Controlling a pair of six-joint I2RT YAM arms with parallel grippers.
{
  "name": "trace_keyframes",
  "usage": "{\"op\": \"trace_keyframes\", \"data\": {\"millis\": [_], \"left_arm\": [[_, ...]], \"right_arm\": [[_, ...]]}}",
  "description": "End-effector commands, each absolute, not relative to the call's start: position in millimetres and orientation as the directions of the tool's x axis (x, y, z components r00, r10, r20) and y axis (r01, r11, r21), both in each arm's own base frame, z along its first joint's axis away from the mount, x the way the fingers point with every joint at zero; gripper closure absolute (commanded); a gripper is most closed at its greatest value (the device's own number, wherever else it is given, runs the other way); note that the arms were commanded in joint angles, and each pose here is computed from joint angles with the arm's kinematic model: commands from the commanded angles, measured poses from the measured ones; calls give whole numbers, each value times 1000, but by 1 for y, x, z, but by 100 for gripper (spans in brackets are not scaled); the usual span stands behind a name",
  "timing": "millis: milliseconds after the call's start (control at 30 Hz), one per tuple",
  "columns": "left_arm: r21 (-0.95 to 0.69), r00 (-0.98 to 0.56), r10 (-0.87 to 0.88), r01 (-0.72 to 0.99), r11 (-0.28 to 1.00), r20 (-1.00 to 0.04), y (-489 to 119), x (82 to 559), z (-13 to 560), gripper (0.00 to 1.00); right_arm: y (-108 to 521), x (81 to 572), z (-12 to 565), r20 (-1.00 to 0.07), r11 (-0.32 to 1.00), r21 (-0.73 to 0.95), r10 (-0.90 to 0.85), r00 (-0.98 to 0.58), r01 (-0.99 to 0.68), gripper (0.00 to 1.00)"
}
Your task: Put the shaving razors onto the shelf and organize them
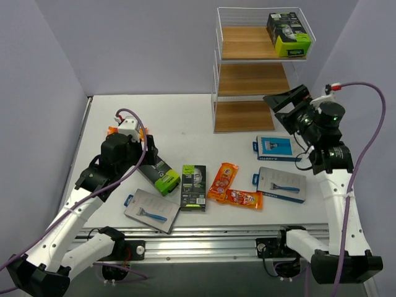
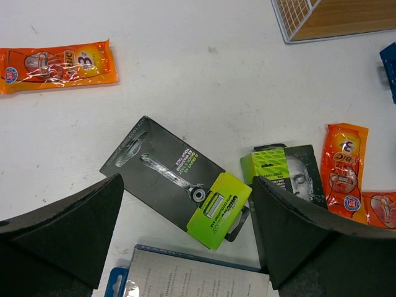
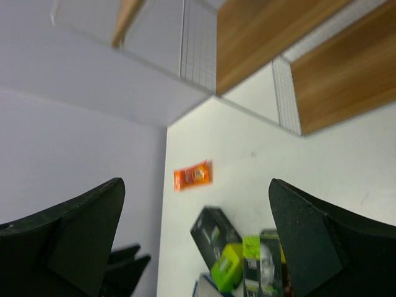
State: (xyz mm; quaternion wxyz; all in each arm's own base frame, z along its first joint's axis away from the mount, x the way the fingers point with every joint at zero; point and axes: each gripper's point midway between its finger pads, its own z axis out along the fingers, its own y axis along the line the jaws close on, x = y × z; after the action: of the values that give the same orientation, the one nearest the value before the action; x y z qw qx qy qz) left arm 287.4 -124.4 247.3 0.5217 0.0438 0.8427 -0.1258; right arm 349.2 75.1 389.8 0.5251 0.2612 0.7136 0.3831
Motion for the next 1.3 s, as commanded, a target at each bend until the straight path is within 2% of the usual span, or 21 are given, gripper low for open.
{"op": "trace_keyframes", "data": {"millis": [0, 100, 233, 400, 500, 567, 600, 667, 867, 1133, 1267], "left_arm": [[-173, -423, -92, 157, 972, -901, -119, 297, 265, 6], [-152, -423, -78, 143, 978, -903, -114, 298, 266, 6], [-111, -398, -59, 109, 988, -916, -101, 296, 259, 6], [-98, -376, -62, 79, 992, -925, -91, 297, 263, 6], [-103, -382, -74, 57, 993, -921, -86, 300, 261, 6], [-118, -388, -88, 53, 992, -917, -84, 302, 260, 6], [-134, -390, -104, 49, 990, -915, -83, 303, 260, 6], [-145, -387, -116, 46, 988, -915, -82, 303, 261, 2], [-164, -378, -136, 42, 986, -916, -81, 299, 264, 3], [-169, -369, -146, 31, 985, -918, -78, 296, 265, 3], [-175, -367, -152, 31, 984, -918, -78, 294, 266, 4]], "right_arm": [[114, 322, 374, -619, 625, 770, 684, -386, -127, 4], [145, 308, 332, -626, 649, 747, 612, -484, -145, 8], [204, 277, 279, -655, 704, 676, 440, -614, -217, 21], [246, 252, 239, -655, 738, 638, 372, -658, -217, 30], [278, 235, 231, -632, 691, 683, 397, -666, -236, 43], [294, 228, 217, -609, 682, 696, 394, -688, -225, 55], [305, 223, 205, -607, 688, 690, 381, -697, -225, 65], [317, 219, 198, -593, 678, 702, 389, -705, -217, 73], [356, 209, 173, -578, 696, 690, 365, -730, -199, 77], [380, 213, 141, -491, 685, 726, 450, -746, -65, 73], [398, 206, 127, -487, 708, 704, 422, -765, -57, 69]]}}
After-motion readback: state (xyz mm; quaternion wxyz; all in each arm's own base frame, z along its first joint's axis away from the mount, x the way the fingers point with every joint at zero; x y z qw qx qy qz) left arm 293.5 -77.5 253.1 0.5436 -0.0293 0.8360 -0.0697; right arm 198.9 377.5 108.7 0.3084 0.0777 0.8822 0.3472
